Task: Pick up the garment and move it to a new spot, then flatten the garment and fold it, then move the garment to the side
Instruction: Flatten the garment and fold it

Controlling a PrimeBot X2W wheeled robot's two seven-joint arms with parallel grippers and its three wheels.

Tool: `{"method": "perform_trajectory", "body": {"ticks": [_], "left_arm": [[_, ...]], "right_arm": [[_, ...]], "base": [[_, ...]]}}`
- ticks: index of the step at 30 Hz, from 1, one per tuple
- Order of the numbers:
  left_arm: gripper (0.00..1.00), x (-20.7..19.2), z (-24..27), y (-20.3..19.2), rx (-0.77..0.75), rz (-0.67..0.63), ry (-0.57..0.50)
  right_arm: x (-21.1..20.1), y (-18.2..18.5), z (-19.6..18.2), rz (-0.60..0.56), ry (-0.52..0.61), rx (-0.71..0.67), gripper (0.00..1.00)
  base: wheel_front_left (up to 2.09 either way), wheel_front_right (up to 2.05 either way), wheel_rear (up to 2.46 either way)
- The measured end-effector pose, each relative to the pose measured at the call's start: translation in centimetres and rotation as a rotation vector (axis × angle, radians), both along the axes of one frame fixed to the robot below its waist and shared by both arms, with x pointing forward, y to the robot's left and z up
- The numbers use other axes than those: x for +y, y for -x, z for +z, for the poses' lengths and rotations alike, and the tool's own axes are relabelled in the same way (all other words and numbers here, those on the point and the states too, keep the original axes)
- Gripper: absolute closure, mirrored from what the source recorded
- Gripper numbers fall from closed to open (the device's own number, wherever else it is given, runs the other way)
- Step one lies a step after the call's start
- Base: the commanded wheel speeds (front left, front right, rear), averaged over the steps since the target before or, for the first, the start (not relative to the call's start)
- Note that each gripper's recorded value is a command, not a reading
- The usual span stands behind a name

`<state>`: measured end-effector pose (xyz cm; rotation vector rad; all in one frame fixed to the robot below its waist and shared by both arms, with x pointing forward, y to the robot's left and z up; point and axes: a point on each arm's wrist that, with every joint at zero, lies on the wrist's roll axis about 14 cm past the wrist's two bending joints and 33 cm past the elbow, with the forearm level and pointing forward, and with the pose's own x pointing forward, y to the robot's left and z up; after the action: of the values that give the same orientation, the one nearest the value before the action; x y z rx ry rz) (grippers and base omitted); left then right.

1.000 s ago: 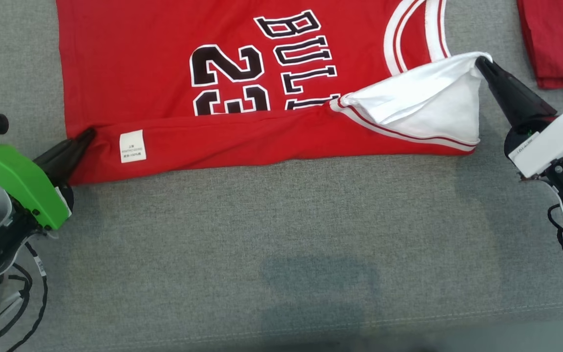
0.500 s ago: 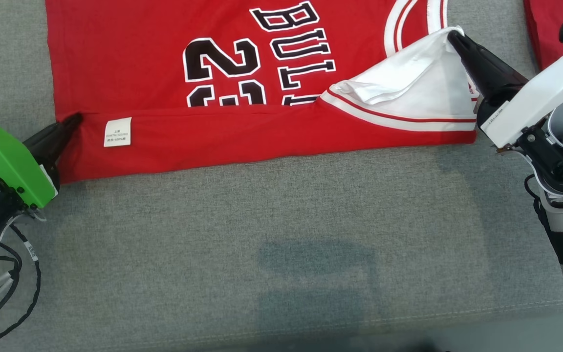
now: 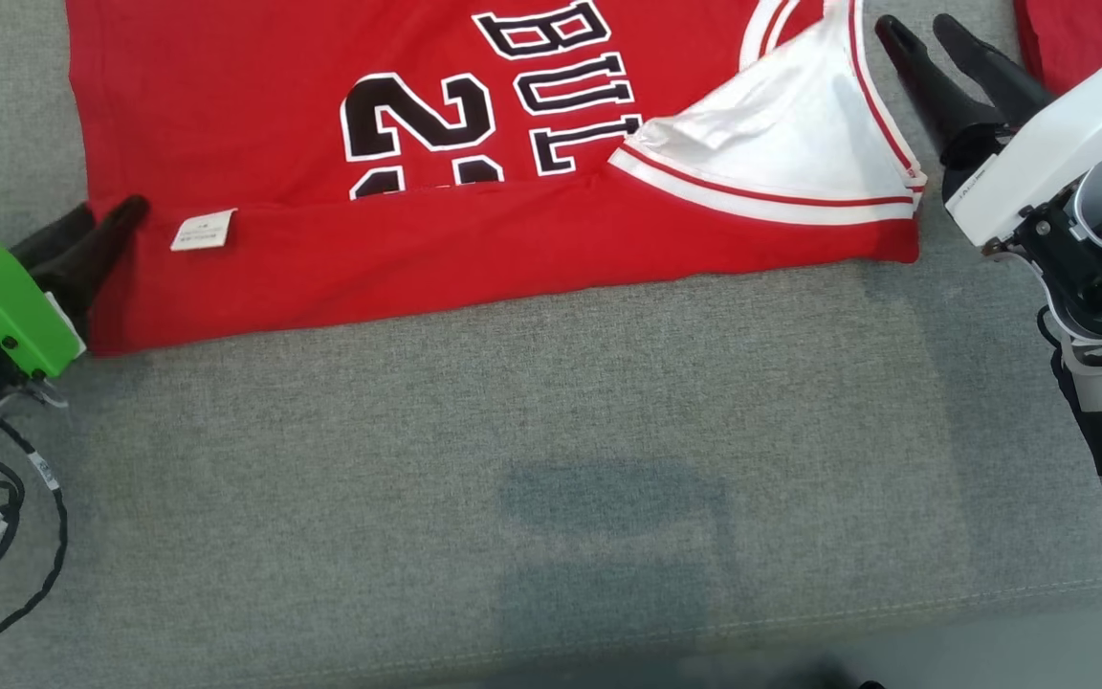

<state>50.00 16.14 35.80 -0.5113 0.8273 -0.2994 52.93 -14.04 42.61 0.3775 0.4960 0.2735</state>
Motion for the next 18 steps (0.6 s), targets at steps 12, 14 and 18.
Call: {"method": "perform_trajectory", "body": {"ticks": [12, 14, 18], "left_arm": [[0.0, 7.0, 7.7, -5.2, -0.327, 0.276, -0.036], [0.0, 8.3, 9.3, -5.4, -0.395, 0.296, -0.081], [0.0, 7.7, 8.7, -3.6, -0.404, 0.296, -0.073]], "right_arm": [[-2.1, -0.1, 1.7, -0.065, 0.048, -0.108, 0.0], [-2.5, 0.8, 1.3, -0.075, 0.057, -0.102, 0.0], [-3.3, 3.4, -0.4, -0.089, 0.091, -0.061, 0.0]], "base": [[0.0, 0.0, 0.0], [0.0, 0.0, 0.0], [0.0, 0.0, 0.0]]}}
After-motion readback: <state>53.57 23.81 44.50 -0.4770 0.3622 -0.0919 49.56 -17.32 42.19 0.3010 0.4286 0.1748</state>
